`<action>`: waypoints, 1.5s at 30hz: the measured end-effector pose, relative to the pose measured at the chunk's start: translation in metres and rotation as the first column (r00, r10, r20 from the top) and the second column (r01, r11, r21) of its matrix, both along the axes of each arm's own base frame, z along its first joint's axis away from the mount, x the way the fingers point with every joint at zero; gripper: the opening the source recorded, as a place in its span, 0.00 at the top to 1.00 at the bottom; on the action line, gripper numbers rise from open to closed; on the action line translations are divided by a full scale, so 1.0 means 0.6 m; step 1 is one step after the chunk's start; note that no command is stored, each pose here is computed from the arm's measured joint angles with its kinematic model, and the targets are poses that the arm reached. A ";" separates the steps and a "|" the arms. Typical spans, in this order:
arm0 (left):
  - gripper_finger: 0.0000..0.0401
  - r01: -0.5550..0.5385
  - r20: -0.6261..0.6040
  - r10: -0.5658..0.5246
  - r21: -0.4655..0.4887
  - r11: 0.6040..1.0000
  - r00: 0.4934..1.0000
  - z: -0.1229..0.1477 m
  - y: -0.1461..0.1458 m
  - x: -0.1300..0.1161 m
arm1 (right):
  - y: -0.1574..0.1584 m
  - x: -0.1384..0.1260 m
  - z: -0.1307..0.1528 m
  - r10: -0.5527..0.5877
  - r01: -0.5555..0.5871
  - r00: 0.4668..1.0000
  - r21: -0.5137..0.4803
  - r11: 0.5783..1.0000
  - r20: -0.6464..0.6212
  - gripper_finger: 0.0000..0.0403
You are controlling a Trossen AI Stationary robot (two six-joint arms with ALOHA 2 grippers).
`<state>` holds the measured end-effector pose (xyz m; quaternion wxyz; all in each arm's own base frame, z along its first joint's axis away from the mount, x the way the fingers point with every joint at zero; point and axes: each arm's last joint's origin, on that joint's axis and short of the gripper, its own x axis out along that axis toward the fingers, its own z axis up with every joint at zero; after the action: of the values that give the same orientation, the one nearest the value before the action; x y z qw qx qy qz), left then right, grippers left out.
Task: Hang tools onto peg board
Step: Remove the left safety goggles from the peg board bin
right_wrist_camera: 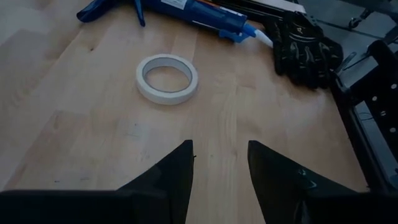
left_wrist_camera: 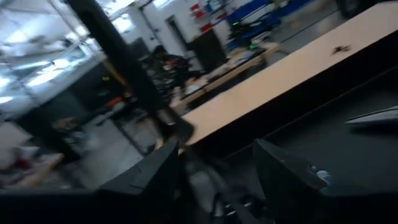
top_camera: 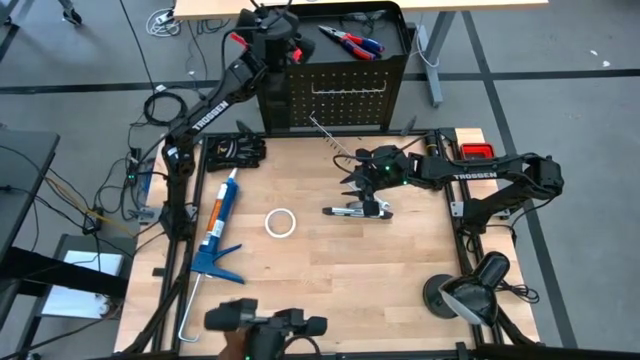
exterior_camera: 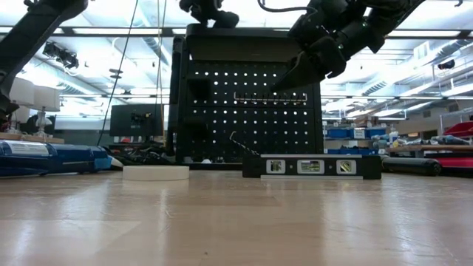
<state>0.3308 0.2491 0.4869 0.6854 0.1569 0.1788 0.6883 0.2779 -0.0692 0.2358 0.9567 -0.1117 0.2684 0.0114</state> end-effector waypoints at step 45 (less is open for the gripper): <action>0.29 0.377 0.467 -0.236 -0.234 0.896 0.852 0.052 -0.025 -0.147 | 0.015 0.002 -0.002 0.037 -0.037 0.999 0.025 0.999 -0.009 0.60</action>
<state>0.2424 0.2344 0.5179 0.8258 -0.0827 0.1052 0.5479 0.2793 -0.0601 0.2349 0.9565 -0.1047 0.2704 0.0330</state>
